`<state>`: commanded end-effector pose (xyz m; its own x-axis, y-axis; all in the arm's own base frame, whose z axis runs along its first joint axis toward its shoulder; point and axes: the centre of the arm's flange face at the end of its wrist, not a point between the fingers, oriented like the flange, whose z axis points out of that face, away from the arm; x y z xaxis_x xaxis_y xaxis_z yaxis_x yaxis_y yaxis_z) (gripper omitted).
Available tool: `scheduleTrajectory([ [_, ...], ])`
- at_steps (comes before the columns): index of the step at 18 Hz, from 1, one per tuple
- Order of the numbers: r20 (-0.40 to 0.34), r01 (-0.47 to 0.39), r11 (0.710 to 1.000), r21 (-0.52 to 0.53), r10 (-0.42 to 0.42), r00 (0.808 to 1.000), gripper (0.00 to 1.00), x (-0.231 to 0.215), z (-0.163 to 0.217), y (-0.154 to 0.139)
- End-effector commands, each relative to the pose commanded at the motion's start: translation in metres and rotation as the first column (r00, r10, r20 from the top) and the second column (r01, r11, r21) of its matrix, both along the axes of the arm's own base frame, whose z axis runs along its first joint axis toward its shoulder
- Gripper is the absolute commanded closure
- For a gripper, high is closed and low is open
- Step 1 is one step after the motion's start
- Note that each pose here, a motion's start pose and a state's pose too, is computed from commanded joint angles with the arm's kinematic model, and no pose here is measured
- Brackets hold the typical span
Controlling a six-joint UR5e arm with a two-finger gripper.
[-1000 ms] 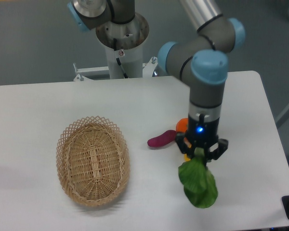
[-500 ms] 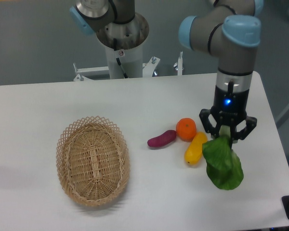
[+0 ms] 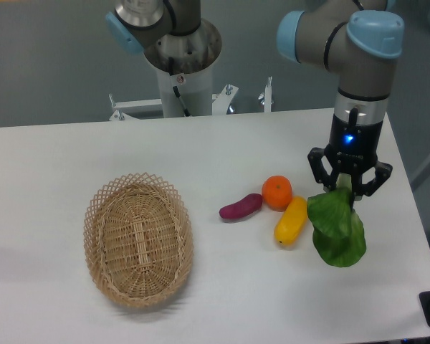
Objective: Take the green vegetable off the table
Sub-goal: 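Lift the bok choy up off the table and raise it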
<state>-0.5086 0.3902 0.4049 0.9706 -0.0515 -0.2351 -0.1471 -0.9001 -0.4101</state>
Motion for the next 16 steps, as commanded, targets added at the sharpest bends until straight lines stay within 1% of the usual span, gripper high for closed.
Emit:
scheduleTrajectory([
  [16, -0.002, 0.000, 1.000, 0.000, 0.000, 1.000, 0.60, 0.0034, 0.0005, 0.0005],
])
